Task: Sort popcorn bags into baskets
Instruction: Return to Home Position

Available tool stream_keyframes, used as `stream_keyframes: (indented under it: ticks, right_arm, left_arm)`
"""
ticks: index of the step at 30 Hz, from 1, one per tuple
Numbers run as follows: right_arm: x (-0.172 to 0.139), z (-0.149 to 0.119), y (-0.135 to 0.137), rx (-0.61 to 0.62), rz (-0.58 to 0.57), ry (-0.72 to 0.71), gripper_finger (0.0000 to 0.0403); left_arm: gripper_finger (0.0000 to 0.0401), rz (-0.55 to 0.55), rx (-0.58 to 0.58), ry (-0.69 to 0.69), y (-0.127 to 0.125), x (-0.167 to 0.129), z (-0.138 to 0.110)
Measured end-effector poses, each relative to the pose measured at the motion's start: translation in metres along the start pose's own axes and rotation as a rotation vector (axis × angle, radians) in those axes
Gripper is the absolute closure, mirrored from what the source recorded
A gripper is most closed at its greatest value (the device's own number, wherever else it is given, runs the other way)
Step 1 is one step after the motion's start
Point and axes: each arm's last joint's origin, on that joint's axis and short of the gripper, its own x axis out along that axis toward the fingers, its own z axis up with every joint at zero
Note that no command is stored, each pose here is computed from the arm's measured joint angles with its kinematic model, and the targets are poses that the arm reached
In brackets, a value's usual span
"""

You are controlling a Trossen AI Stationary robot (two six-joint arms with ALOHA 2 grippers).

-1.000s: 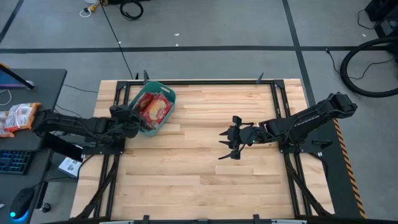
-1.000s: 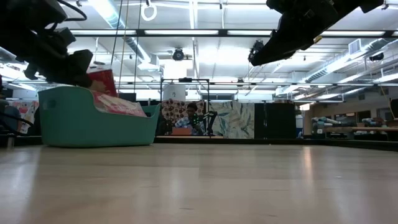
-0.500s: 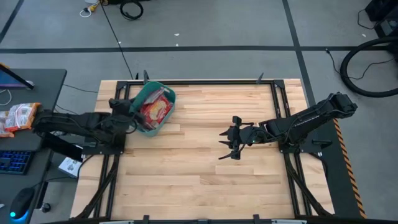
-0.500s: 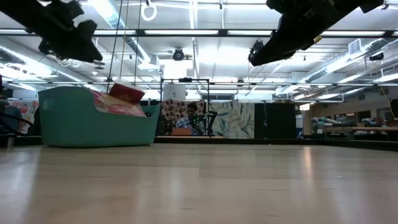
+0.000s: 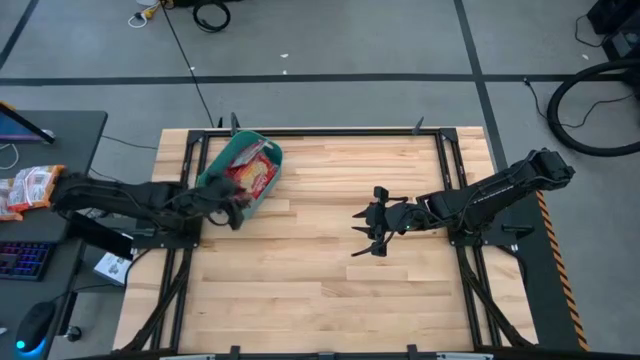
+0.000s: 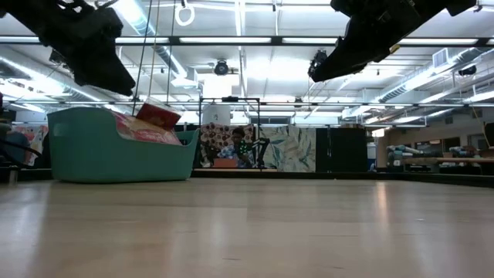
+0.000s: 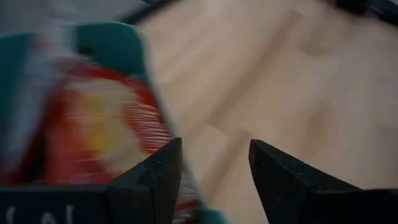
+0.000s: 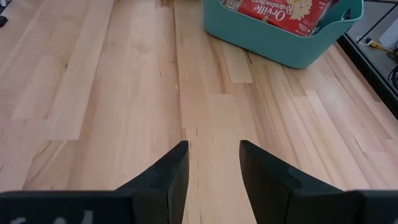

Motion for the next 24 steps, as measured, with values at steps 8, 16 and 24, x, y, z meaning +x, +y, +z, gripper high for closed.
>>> stream_keyframes:
  ticks: [8,16,24]
  right_arm:
    - [-0.016,0.003,-0.005,-0.017,0.034,-0.035,0.0259]
    - [-0.032,-0.026,-0.029,0.060,0.026,-0.182,0.0273]
    - [-0.048,-0.043,-0.061,0.152,0.071,-0.317,0.0277]
  left_arm:
    - [0.0221,-0.289,0.109,-0.235,-0.035,-0.006,0.012]
    - [0.0243,-0.400,0.098,-0.319,-0.042,-0.001,-0.023]
    - [0.0263,-0.314,0.131,-0.452,-0.026,0.005,-0.032]
